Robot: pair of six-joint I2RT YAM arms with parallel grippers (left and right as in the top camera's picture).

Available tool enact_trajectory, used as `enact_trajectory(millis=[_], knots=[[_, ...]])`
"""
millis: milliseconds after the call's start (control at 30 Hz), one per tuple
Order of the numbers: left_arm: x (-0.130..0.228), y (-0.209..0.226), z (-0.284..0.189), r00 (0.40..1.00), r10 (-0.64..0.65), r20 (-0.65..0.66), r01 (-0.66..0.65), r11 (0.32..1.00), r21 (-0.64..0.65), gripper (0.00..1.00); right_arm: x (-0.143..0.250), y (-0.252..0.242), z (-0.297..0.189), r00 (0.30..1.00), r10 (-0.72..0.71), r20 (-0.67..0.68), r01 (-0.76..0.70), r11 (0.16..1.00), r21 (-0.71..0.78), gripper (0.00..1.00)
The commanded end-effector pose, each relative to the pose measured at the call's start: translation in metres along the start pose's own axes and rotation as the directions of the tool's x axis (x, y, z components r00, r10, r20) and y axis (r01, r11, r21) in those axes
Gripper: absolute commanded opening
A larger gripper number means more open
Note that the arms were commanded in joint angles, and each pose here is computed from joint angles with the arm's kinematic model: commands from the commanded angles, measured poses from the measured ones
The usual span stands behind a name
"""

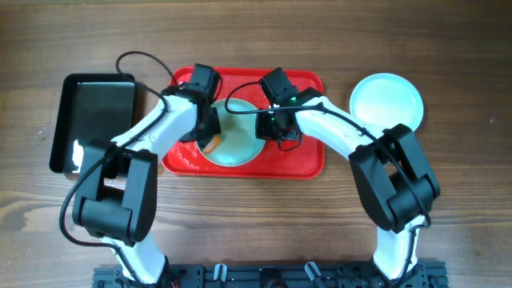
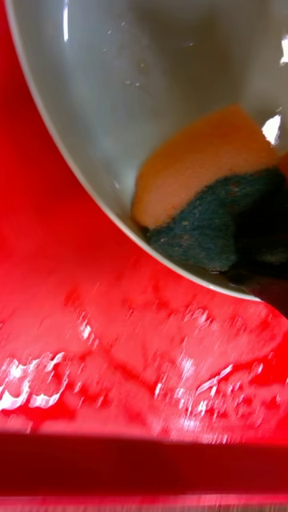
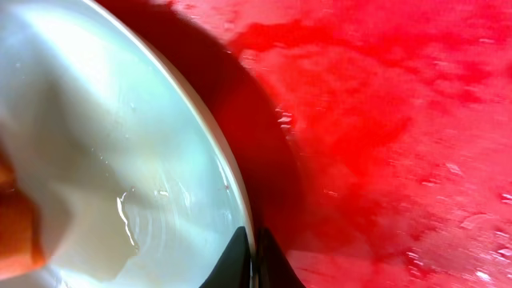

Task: Clean dirty plates on tray and stack at the side
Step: 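Scrub the last plate with the sponge while the right gripper steadies it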

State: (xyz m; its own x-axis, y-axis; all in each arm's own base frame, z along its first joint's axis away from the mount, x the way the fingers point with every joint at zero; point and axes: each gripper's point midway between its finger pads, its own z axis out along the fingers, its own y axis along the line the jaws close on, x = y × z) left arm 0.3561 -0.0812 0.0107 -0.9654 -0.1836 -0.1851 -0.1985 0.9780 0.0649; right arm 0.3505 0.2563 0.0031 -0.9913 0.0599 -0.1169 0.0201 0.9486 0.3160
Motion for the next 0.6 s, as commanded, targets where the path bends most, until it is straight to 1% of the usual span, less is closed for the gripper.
enact_trajectory(millis=[0,33,100,167,200,267,300,333,400,467,533,567], knots=[[-0.002,0.061,0.016,0.999,-0.052,-0.003,0.05,0.977,-0.207,0.04,0.003,-0.025,0.014,1.0,-0.002,-0.009,0.003,0.995,0.104,0.04],[-0.006,0.06,0.01,0.998,-0.065,0.013,0.067,0.978,-0.199,0.04,0.003,-0.025,0.014,1.0,-0.002,-0.008,0.003,0.995,0.103,0.04],[-0.018,0.038,-0.016,0.995,-0.077,0.068,0.084,0.991,-0.108,0.04,0.003,-0.025,0.014,1.0,0.015,-0.007,-0.014,0.994,0.105,0.04],[-0.026,0.001,-0.037,0.992,-0.069,0.106,0.063,0.996,0.067,0.04,0.002,-0.026,0.014,0.999,0.032,0.0,-0.031,0.993,0.11,0.04],[-0.027,-0.029,-0.047,0.992,-0.055,0.111,0.032,0.98,0.196,0.04,0.002,-0.026,0.014,1.0,0.031,0.0,-0.031,0.993,0.11,0.04],[-0.026,-0.051,-0.047,0.993,-0.034,0.11,0.003,0.962,0.273,0.04,0.002,-0.026,0.014,1.0,0.031,-0.001,-0.031,0.993,0.11,0.04],[-0.024,-0.062,-0.041,0.995,-0.02,0.101,-0.01,0.956,0.293,0.04,0.002,-0.026,0.014,1.0,0.031,-0.002,-0.03,0.993,0.11,0.04],[-0.02,-0.068,-0.035,0.996,-0.022,0.088,-0.005,0.956,0.294,0.04,0.002,-0.026,0.014,1.0,0.031,-0.002,-0.031,0.993,0.11,0.04],[-0.008,-0.085,-0.015,0.998,0.018,0.058,-0.034,0.958,0.285,0.04,0.002,-0.026,0.014,1.0,0.031,-0.001,-0.031,0.993,0.11,0.04],[0.002,-0.094,0.0,1.0,0.008,0.021,-0.014,0.961,0.275,0.04,0.002,-0.026,0.014,1.0,0.031,-0.002,-0.03,0.993,0.11,0.04],[0.005,-0.092,0.011,1.0,0.014,0.009,-0.016,0.969,0.248,0.04,0.003,-0.026,0.014,0.999,0.031,-0.004,-0.031,0.993,0.112,0.04],[0.003,-0.079,0.016,1.0,0.005,0.018,-0.008,0.982,0.191,0.04,0.003,-0.027,0.014,1.0,0.03,-0.006,-0.03,0.993,0.114,0.04]])
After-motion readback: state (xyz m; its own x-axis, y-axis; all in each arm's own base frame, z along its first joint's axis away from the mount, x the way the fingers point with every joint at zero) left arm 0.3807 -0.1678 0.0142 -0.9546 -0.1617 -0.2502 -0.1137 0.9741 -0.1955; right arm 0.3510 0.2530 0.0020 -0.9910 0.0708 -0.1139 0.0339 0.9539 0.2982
